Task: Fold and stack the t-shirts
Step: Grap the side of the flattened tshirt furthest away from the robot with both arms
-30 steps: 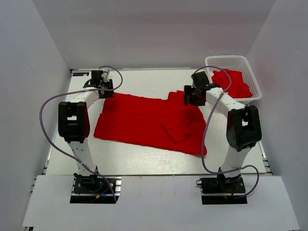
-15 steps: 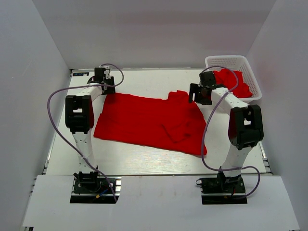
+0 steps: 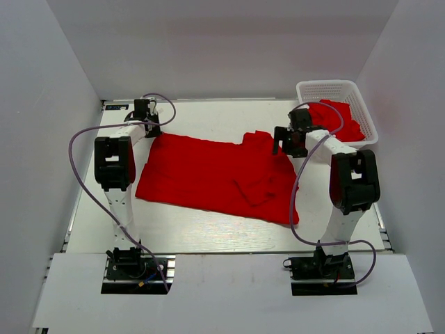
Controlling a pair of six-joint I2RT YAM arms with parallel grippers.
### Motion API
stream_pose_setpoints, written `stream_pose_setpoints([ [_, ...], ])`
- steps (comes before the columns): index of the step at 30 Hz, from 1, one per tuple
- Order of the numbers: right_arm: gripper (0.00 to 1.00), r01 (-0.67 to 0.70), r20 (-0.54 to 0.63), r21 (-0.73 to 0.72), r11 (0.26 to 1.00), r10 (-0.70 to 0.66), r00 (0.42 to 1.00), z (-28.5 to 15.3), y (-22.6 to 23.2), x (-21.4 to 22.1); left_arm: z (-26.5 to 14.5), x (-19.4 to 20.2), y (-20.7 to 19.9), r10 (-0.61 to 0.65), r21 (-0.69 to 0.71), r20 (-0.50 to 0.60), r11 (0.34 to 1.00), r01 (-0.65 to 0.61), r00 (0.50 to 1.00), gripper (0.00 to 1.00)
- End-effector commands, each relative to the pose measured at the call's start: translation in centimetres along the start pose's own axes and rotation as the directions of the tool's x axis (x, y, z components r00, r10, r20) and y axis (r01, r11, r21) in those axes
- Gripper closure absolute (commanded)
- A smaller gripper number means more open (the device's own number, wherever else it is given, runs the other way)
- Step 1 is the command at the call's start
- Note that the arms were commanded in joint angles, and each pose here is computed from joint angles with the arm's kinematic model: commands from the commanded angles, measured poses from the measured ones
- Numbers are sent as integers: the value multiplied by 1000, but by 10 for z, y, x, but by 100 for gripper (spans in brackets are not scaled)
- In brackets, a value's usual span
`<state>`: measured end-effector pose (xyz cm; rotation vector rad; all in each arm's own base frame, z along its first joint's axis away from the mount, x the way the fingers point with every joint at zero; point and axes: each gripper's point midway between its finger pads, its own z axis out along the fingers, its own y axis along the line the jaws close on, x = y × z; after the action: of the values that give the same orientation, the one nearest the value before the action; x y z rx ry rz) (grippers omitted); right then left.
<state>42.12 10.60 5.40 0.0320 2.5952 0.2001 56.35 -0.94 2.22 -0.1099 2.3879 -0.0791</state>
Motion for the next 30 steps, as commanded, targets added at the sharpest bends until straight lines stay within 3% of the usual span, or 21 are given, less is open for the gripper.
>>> stream_pose_setpoints([
  [1, 11, 10, 35, -20, 1000, -9, 999, 1, -3, -10, 5, 14, -6, -2, 36, -47, 999, 4, 999, 94],
  [6, 11, 20, 34, -30, 999, -19, 999, 12, 1, -18, 1, 9, -3, -20, 12, -40, 1000, 21, 999, 99],
  [12, 20, 44, 15, -62, 997, -43, 999, 21, 9, -20, -15, 16, 14, -62, -67, -42, 996, 59, 997, 100],
  [20, 32, 64, -18, -80, 995, -66, 998, 40, 14, -11, -21, 42, 35, -124, -128, -89, 985, 112, 988, 100],
  [24, 45, 68, -20, -55, 996, -69, 997, 47, 12, -14, -25, 38, 41, -138, -116, -66, 985, 130, 988, 100],
  [28, 44, 70, -22, 1, 998, -70, 997, 51, 3, -18, -24, 30, 41, -127, -93, -56, 988, 121, 990, 100],
  [30, 35, 65, -8, 3, 998, -65, 998, 45, 5, -28, -24, 26, 39, -126, -78, -49, 989, 122, 991, 100],
])
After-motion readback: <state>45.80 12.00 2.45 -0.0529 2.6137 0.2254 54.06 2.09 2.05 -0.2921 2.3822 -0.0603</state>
